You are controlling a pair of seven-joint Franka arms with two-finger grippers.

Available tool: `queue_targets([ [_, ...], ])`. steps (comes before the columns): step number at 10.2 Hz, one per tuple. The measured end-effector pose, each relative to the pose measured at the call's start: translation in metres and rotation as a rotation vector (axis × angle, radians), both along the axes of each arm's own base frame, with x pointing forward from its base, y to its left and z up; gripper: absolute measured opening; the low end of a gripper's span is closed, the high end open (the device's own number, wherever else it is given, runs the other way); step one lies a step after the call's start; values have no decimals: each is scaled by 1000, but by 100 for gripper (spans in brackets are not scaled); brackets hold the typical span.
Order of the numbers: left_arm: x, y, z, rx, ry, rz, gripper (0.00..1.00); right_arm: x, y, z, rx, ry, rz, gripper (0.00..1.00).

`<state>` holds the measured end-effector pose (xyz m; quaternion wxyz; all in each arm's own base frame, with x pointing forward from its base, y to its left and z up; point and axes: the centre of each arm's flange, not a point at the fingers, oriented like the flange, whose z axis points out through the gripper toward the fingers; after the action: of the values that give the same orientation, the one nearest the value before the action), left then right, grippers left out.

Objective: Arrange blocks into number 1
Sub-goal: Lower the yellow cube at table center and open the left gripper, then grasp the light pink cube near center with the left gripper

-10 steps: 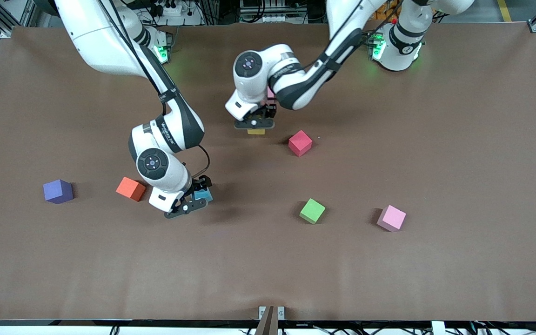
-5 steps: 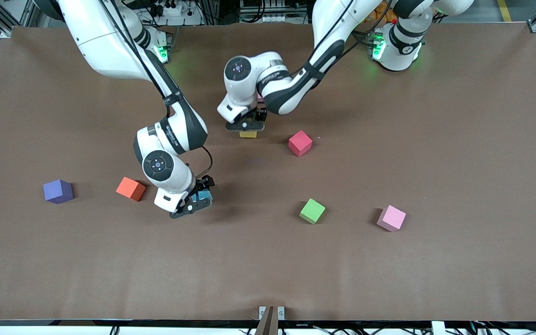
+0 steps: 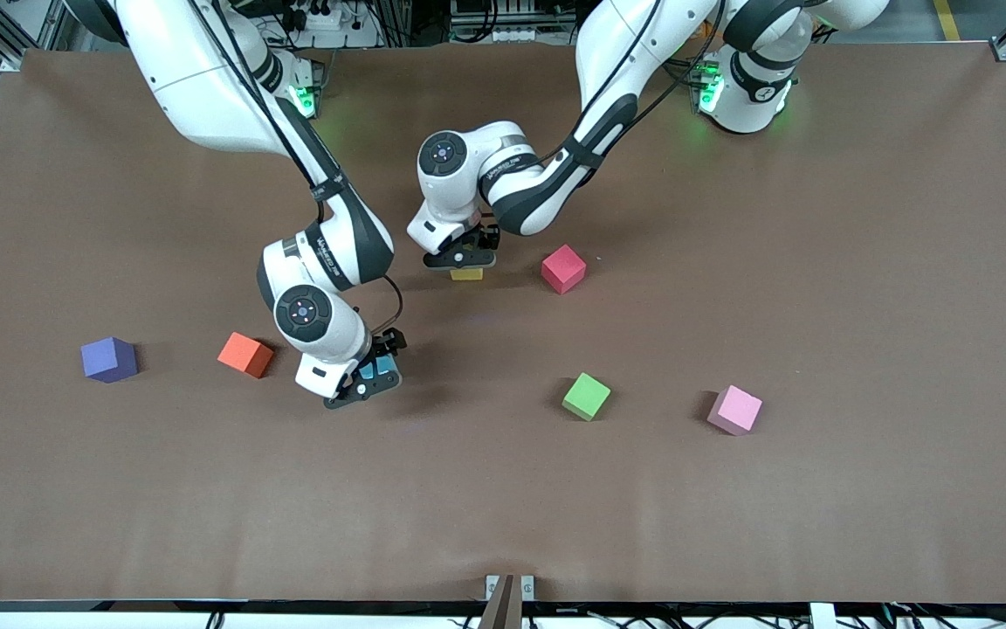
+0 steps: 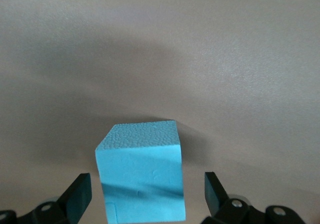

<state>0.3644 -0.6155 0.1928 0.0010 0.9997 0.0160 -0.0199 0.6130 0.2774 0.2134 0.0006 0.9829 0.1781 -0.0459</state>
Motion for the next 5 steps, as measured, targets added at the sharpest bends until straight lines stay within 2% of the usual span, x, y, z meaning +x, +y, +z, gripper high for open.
queue_targets([
  [2, 0, -1, -1, 2, -11, -8, 91, 0, -2, -2, -3, 2, -3, 100],
  [3, 3, -3, 4, -7, -17, -7, 100, 1, -5, -3, -5, 3, -8, 99],
  [5, 8, -7, 21, -18, -30, 4, 100, 6, -19, -5, -10, 5, -29, 74],
])
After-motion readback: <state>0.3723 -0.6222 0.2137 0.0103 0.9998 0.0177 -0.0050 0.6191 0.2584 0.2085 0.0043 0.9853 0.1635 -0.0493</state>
